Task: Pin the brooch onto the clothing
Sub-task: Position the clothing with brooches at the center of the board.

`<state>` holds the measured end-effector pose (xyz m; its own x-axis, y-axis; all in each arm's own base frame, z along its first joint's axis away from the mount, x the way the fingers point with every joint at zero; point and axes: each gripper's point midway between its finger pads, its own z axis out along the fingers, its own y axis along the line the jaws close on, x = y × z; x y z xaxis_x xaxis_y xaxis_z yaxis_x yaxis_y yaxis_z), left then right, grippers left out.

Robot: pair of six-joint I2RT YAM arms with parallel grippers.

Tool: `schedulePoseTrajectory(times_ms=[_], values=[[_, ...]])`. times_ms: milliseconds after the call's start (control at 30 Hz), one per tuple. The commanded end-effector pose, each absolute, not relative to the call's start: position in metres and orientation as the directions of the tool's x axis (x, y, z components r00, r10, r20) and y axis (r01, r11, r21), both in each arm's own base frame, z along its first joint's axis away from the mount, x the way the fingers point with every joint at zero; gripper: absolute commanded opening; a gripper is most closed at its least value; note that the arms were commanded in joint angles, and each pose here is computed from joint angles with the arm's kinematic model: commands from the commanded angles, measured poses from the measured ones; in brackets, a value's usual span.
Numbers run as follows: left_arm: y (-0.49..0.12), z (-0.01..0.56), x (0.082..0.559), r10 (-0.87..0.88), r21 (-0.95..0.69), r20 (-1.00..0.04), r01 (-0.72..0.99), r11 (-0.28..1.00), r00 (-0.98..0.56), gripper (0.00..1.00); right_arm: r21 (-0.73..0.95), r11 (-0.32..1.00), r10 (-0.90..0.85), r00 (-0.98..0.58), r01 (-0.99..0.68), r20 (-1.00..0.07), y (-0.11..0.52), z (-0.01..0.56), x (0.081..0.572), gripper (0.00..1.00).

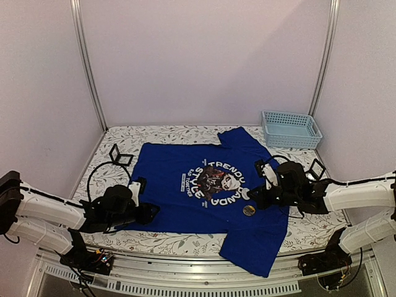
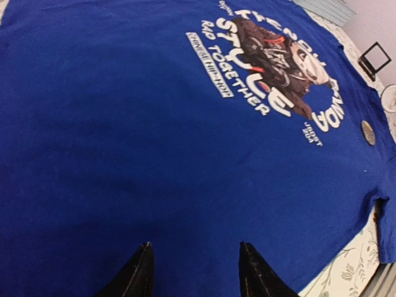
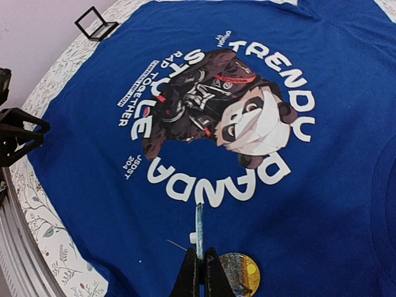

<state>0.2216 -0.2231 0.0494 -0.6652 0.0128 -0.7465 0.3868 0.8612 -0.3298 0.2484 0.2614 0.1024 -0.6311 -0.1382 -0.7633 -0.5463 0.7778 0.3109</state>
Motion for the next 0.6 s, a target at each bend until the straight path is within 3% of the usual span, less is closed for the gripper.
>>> schedulePoseTrajectory(times_ms=[0,267,567], values=[[-0.185,0.027,0.225,-0.106,-0.317,-0.717,0.186,0.93,-0.689,0.46,0.367,0.808,-0.011,-0.635,-0.461,-0.773,0.249,0.096,0.27,0.0],[-0.146,0.007,0.205,-0.234,-0.366,-0.684,0.047,0.93,-0.691,0.47,0.352,0.878,0.013,-0.719,-0.324,-0.695,0.214,0.046,0.294,0.0],[-0.13,0.023,0.211,-0.317,-0.368,-0.712,-0.052,0.928,-0.627,0.43,0.353,0.898,0.044,-0.745,-0.263,-0.666,0.204,0.037,0.304,0.0]])
